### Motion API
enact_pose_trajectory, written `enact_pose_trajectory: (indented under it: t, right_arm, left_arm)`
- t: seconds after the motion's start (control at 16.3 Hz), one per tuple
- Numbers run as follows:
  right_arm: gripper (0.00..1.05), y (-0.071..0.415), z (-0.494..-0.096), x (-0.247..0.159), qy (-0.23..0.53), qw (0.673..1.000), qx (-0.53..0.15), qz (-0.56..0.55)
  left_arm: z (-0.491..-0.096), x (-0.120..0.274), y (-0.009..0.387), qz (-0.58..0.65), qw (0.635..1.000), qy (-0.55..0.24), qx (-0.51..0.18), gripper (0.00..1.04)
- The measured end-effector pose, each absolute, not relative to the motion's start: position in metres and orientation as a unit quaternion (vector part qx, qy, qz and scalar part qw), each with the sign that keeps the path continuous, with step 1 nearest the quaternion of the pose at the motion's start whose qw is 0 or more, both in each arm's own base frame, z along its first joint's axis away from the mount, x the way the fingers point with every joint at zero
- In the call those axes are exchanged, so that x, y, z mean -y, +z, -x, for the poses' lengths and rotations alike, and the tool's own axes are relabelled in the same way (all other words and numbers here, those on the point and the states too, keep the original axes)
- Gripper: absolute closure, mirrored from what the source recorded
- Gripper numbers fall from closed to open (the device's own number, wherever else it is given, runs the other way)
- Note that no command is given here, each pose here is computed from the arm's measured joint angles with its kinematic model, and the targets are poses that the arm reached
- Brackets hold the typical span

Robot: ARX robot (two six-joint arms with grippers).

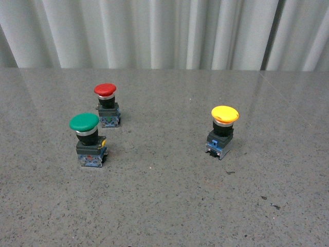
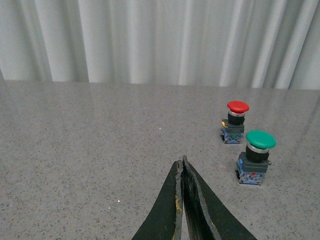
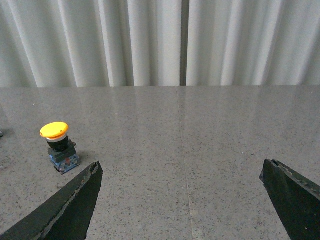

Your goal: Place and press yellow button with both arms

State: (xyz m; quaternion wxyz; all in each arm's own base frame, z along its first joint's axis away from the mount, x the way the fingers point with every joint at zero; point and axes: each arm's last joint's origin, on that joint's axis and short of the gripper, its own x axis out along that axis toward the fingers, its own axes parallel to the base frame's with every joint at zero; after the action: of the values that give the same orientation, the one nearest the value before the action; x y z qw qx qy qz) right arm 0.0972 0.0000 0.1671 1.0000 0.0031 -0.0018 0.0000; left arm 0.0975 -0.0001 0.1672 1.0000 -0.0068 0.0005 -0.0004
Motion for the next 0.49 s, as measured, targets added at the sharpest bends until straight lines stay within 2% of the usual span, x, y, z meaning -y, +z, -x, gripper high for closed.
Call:
enact_pose_trajectory:
  t: [0.12,0.31,0.49]
  right_arm:
    - [0.06,0.1671,-0.0972,0.0,0.0,1.0,0.002,-0.003]
    - [0.06,0.1671,-0.0972,0.0,0.0,1.0,0.002,-0.003]
    - [0.06,0.1671,-0.0972,0.0,0.0,1.0,0.002,-0.003]
  left_arm:
    - [-0.0975,0.0001,0.1672,0.007,1.0,0.0,0.0,0.82]
    - [-0.0975,0.0001,0.1672,0.007,1.0,0.0,0.0,0.44]
    - [-0.0975,0.0001,0.1672,0.007,1.0,0.0,0.0,0.17]
